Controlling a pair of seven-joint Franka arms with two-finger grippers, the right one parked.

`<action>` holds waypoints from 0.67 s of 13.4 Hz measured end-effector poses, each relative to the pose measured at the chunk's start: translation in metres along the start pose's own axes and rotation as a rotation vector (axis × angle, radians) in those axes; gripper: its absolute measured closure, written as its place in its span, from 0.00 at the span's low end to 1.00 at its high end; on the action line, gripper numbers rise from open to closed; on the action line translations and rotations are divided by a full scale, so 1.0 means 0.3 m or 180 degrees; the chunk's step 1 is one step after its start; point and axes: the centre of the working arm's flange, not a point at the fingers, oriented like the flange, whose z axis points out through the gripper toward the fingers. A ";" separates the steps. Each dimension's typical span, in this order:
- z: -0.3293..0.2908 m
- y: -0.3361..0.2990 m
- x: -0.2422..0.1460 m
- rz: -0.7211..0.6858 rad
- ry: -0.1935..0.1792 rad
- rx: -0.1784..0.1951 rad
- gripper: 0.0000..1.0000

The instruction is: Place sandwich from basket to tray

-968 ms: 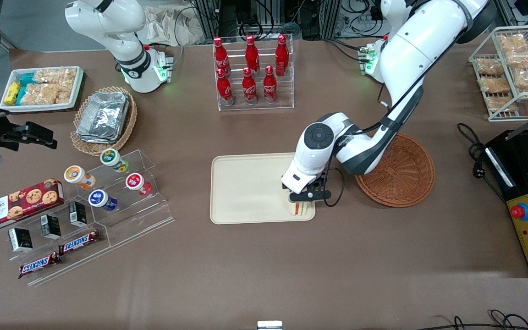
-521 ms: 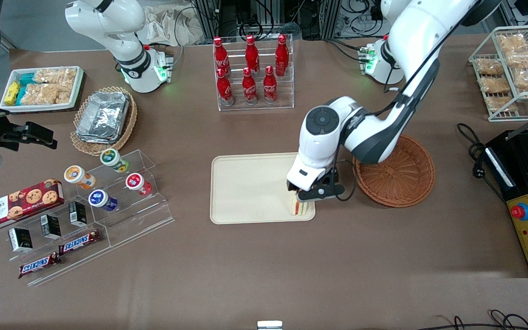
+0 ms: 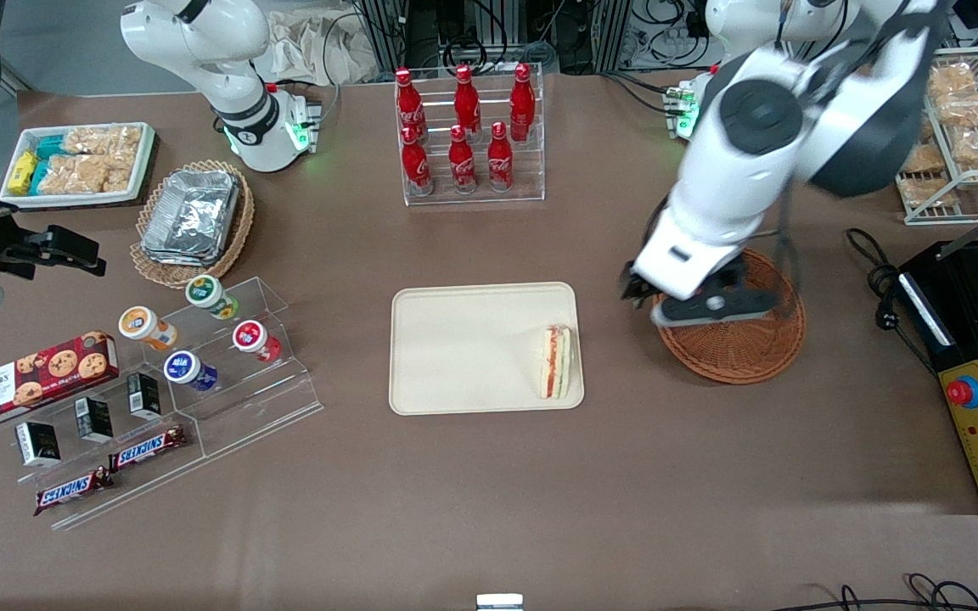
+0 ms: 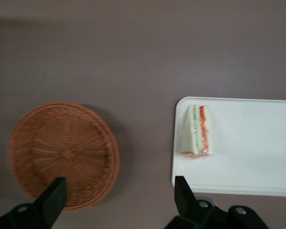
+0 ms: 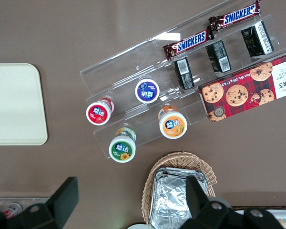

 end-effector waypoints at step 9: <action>-0.255 -0.585 -0.033 0.1027 -0.0219 0.0059 0.00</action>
